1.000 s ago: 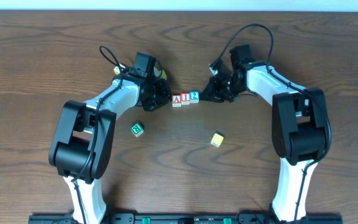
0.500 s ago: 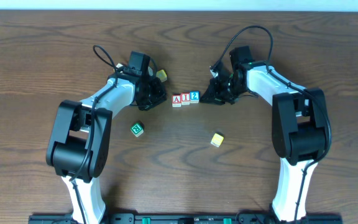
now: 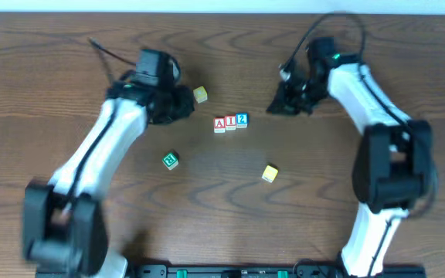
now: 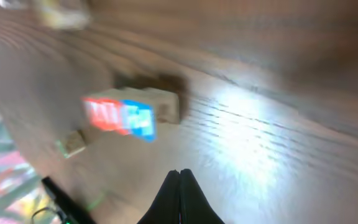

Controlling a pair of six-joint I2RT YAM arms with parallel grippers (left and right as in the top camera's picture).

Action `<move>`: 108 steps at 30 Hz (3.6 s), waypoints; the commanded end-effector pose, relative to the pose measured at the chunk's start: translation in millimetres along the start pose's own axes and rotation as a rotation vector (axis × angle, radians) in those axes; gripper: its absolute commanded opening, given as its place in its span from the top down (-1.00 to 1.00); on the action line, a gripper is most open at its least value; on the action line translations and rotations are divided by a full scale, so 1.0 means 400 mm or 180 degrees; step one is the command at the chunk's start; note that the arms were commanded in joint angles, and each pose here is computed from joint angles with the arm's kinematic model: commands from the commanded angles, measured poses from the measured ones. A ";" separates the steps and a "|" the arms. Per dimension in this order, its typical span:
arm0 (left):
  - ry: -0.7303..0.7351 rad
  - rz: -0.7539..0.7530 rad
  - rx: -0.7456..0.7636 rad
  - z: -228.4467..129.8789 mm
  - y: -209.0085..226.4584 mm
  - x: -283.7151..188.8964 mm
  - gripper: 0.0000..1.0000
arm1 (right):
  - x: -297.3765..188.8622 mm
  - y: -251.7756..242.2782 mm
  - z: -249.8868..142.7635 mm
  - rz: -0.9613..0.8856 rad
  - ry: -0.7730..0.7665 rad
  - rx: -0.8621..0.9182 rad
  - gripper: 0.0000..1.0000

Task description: Spell out Ai2

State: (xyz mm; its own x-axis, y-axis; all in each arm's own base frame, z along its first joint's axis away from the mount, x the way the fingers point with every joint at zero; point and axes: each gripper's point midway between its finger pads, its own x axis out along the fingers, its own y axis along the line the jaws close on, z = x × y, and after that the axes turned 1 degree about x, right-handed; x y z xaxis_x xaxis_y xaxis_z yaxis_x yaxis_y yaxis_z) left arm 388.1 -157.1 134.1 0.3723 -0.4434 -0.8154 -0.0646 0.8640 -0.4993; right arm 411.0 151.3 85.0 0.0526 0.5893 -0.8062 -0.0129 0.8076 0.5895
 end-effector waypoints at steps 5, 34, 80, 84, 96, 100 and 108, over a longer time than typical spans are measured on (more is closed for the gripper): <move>-0.1118 -0.0301 0.1122 0.010 -0.148 -0.403 0.49 | -0.415 0.270 -0.033 -0.0177 -0.1201 -0.1022 0.79; -0.1764 -0.0547 0.1374 -0.187 -0.164 -0.706 -0.91 | -0.829 0.490 -0.436 0.0101 -0.2657 -0.1954 -0.99; -0.3103 0.1359 0.0458 -0.265 0.486 -0.360 -0.91 | -0.828 0.490 -0.435 0.0101 -0.2657 -0.1954 -0.99; -0.3110 0.1325 0.0416 -0.265 0.485 -0.359 -0.91 | -0.828 0.490 -0.435 0.0101 -0.2657 -0.1954 -0.99; -0.3105 0.1333 0.0416 -0.266 0.486 -0.358 -0.91 | -0.828 0.490 -0.435 0.0101 -0.2657 -0.1954 -0.98; -0.3105 0.1333 0.0416 -0.266 0.486 -0.358 -0.91 | -0.828 0.490 -0.435 0.0101 -0.2657 -0.1954 -0.98; -0.3105 0.1333 0.0416 -0.266 0.486 -0.358 -0.90 | -0.828 0.490 -0.435 0.0100 -0.2657 -0.1953 -0.99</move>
State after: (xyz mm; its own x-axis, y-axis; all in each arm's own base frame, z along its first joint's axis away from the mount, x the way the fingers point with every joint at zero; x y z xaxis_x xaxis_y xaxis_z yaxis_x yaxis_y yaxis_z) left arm 224.5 45.7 133.2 0.9363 0.2084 -0.2825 -0.2589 0.9534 -0.1548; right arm 217.9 117.2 459.2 0.7173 0.5963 -0.3603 -0.5144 0.8021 0.3034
